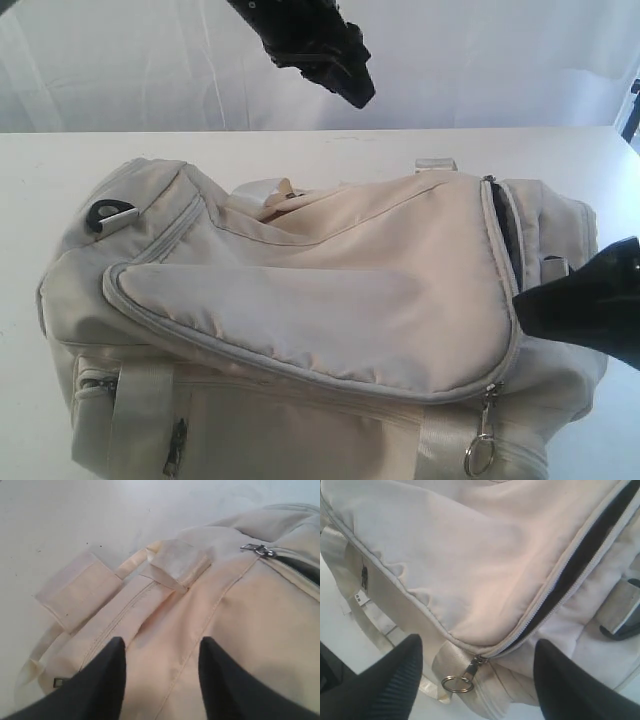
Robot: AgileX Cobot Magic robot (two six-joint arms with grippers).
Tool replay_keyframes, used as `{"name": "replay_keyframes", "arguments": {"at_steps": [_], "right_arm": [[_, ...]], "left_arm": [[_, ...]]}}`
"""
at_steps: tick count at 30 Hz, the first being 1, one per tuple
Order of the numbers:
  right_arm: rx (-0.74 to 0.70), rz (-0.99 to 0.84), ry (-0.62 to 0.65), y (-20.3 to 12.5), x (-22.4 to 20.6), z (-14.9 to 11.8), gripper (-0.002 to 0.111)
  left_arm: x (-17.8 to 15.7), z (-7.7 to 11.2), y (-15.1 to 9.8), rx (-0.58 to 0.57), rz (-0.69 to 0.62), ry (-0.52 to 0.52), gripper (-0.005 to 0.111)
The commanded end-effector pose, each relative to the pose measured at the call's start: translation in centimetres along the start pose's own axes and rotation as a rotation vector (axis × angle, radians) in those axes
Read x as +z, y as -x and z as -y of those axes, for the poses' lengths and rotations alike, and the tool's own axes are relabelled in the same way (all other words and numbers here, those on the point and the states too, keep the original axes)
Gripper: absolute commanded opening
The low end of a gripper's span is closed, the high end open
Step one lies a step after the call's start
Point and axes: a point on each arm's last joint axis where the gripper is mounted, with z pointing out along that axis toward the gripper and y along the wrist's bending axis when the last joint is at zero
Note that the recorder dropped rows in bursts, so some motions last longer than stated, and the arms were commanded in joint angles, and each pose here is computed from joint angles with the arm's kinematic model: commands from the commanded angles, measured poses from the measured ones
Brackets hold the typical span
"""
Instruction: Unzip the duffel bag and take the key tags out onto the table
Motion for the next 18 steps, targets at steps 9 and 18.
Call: {"name": "replay_keyframes", "arguments": {"at_steps": [9,18], "right_arm": [[-0.023,0.022,-0.022,0.0,-0.6,-0.2,0.060],[-0.023,0.057,-0.037,0.3,-0.6,-0.1,0.058]], "left_arm": [[-6.5,3.3,-3.4,-0.094,-0.103,-0.042,0.000],[-11.8,10.3,-10.4,-0.238,-0.036,-0.140,0.000]]}}
